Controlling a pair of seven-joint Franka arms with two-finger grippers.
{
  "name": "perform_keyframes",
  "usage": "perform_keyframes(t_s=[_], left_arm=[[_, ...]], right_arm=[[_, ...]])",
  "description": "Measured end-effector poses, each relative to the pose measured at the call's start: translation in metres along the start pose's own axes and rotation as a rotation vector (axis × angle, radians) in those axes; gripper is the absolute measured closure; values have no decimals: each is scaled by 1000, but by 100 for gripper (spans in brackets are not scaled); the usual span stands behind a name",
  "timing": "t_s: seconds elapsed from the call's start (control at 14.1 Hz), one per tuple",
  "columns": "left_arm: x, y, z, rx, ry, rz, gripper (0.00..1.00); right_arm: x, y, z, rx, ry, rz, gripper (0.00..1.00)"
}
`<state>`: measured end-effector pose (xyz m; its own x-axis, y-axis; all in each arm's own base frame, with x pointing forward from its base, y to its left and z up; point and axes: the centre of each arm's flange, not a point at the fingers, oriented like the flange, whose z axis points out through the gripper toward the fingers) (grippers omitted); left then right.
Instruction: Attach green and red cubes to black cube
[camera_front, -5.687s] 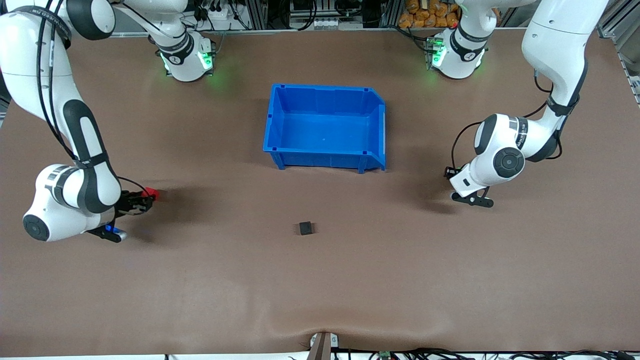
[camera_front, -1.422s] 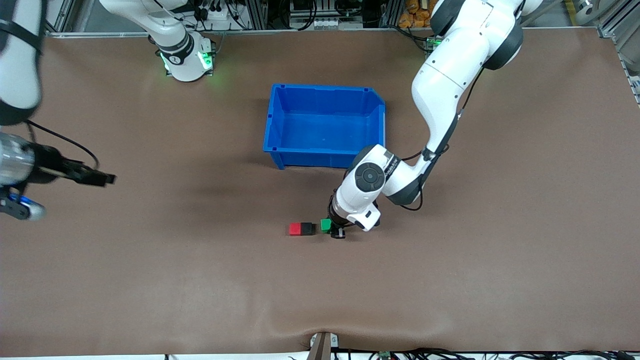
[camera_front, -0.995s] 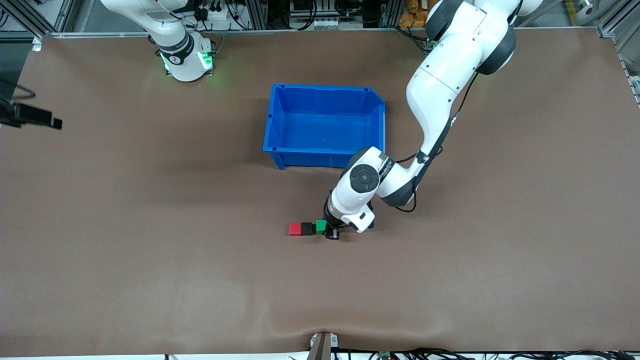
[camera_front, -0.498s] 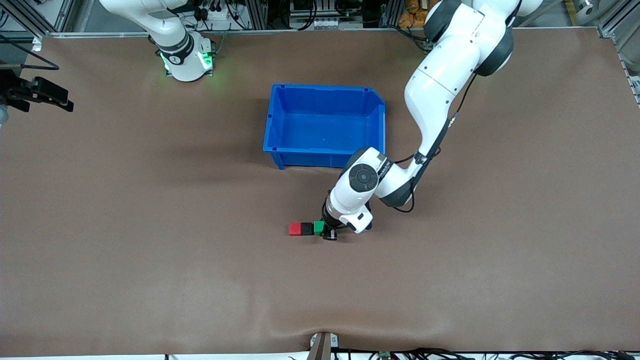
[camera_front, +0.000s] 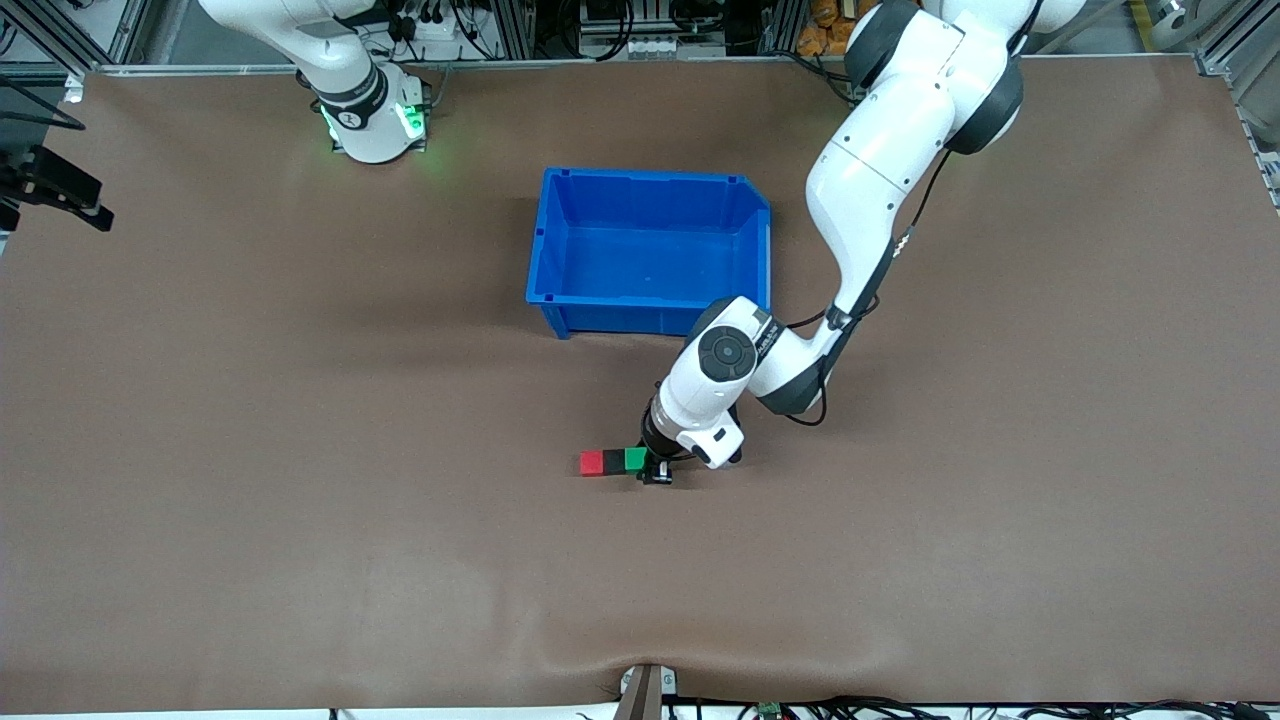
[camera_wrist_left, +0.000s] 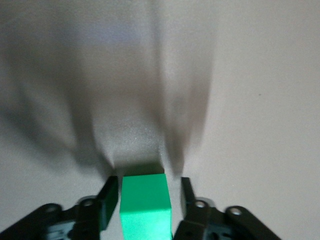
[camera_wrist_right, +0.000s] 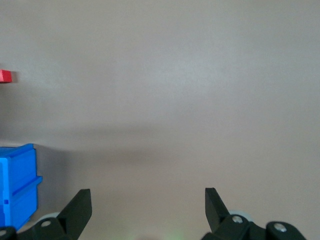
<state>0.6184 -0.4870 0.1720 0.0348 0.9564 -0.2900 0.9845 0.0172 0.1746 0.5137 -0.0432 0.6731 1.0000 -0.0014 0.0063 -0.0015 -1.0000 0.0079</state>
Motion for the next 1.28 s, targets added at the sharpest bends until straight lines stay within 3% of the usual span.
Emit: perform_keyframes(t_s=[0.28, 0.5, 0.78, 1.0, 1.28], left_arm=[[-7, 10, -17, -5, 8, 59, 0], [-18, 10, -51, 70, 110, 127, 0], [-12, 28, -112, 125, 173, 253, 0], [24, 55, -160, 186, 202, 350, 0], [98, 85, -240, 259, 229, 500, 0]], right_arm=[[3, 0, 1, -2, -2, 2, 0], [5, 0, 2, -3, -5, 2, 0], [5, 0, 2, -3, -4, 2, 0], [5, -1, 1, -3, -3, 1, 0], [5, -2, 1, -3, -3, -2, 0]])
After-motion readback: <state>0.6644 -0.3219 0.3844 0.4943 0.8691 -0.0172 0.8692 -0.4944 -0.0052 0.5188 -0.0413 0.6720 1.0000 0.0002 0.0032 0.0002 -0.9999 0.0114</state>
